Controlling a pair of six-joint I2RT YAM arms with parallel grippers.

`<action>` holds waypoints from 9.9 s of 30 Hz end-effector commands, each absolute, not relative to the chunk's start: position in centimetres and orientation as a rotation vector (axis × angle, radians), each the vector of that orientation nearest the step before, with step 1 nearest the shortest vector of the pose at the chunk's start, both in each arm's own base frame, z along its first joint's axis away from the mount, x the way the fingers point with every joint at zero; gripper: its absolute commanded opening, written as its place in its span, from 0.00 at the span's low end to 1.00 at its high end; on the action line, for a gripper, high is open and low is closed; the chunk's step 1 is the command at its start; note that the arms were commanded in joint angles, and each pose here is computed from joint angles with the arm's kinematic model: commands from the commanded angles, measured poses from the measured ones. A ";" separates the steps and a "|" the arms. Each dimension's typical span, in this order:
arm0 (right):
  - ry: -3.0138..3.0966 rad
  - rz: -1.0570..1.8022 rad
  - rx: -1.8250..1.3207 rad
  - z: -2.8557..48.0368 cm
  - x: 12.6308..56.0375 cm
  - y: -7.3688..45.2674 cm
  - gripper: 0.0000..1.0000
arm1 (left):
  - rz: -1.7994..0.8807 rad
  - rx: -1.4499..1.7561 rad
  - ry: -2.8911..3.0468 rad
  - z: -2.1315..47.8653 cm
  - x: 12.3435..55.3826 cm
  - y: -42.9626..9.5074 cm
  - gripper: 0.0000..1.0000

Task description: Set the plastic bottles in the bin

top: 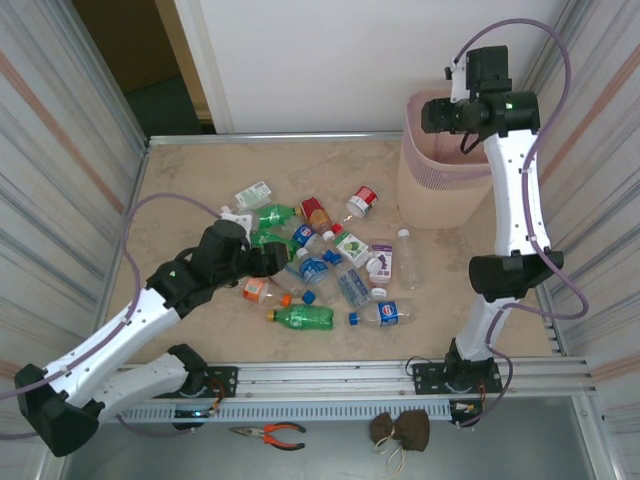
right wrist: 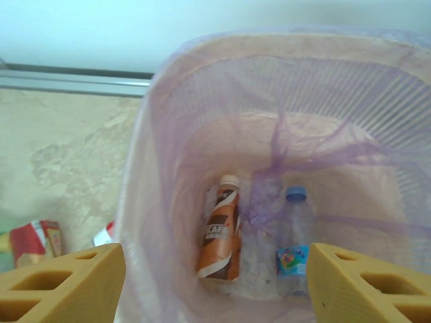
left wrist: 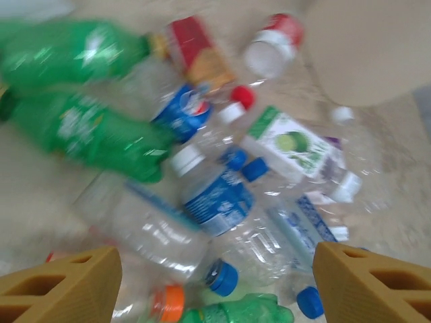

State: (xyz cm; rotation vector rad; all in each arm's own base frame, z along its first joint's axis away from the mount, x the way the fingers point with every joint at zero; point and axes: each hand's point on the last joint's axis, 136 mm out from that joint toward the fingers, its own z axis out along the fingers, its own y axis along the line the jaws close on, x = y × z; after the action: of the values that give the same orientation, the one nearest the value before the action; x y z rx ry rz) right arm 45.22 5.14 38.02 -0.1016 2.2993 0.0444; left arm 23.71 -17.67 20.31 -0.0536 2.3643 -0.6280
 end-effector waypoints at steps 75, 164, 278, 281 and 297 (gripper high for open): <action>1.888 0.701 -0.557 42.6 30.3 19.6 0.74 | -1.185 -0.727 1.894 26.1 29.9 -9.8 0.56; 1.832 0.680 -0.409 44.2 34.2 15.2 0.52 | -1.031 0.620 1.437 45.2 21.4 -22.5 0.81; 2.215 0.442 0.023 39.6 39.1 4.6 0.82 | -0.470 0.554 2.379 23.9 34.0 -15.7 0.72; 2.206 0.451 0.020 39.6 38.0 4.8 0.82 | -0.370 0.543 2.465 22.0 35.3 -13.4 0.72; 2.227 0.489 -0.014 38.1 37.0 6.0 0.82 | -0.220 0.754 2.662 11.6 41.1 -4.2 0.74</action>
State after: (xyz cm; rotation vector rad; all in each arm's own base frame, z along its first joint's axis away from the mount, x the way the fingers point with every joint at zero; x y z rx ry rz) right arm 37.27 5.25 37.18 0.0034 2.2615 0.4534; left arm 40.49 -3.83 12.10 0.5176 2.7147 -0.2204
